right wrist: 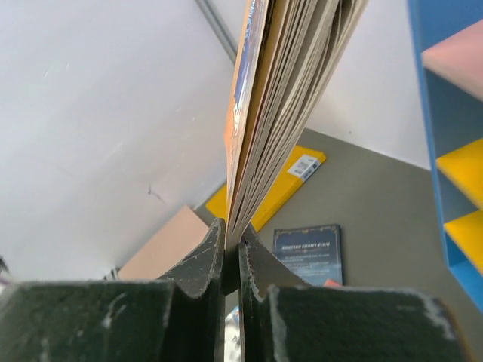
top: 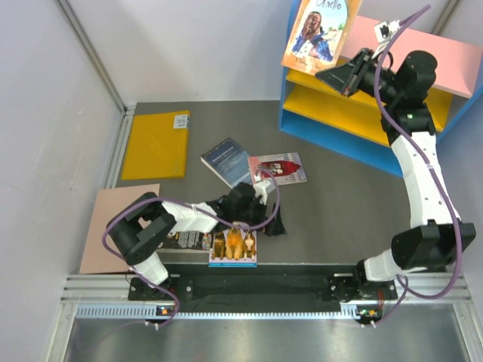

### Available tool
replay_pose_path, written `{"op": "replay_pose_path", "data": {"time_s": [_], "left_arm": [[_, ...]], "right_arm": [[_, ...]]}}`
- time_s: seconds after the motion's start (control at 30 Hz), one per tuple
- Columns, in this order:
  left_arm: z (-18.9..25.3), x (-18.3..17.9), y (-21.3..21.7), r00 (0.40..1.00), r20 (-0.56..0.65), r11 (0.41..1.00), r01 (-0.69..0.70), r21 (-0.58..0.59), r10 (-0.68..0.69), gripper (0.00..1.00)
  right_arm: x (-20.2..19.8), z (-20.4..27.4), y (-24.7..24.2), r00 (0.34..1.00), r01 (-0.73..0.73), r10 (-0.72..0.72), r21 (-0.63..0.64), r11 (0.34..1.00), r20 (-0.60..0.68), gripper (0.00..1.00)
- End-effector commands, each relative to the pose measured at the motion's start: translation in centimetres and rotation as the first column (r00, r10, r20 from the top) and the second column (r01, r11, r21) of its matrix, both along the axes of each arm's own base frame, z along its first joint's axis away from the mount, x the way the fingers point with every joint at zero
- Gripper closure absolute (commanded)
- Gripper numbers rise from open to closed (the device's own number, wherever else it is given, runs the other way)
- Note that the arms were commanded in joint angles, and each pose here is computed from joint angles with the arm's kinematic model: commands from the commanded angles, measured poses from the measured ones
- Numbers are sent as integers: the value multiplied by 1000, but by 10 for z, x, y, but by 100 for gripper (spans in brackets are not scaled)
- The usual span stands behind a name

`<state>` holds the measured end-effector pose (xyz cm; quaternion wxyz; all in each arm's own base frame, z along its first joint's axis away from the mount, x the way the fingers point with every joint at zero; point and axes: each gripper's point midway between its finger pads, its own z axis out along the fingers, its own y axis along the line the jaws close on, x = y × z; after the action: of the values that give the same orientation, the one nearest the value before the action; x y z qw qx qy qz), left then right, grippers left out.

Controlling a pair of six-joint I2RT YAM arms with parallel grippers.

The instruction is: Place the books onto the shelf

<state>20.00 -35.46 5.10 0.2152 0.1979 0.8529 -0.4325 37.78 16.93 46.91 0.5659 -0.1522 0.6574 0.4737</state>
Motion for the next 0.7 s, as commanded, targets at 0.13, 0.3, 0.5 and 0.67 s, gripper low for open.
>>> {"op": "replay_pose_path", "data": {"time_s": [0.13,0.3,0.5,0.67], "left_arm": [[-4,-12,-22,981,188,992,13,129,-37,1],[-7,-16,-29,979,198,988,26,154,-56,1],[-11,-17,-31,978,199,985,31,170,-65,1],[-14,-17,-32,979,195,983,30,182,-66,1]], "right_arm": [[42,54,-12,1000,2,-3,182,983,4,100],[66,76,-30,999,-2,16,322,947,-43,100],[98,90,-35,994,53,-17,354,934,-104,100],[113,80,-33,982,38,38,386,922,-188,100]]}}
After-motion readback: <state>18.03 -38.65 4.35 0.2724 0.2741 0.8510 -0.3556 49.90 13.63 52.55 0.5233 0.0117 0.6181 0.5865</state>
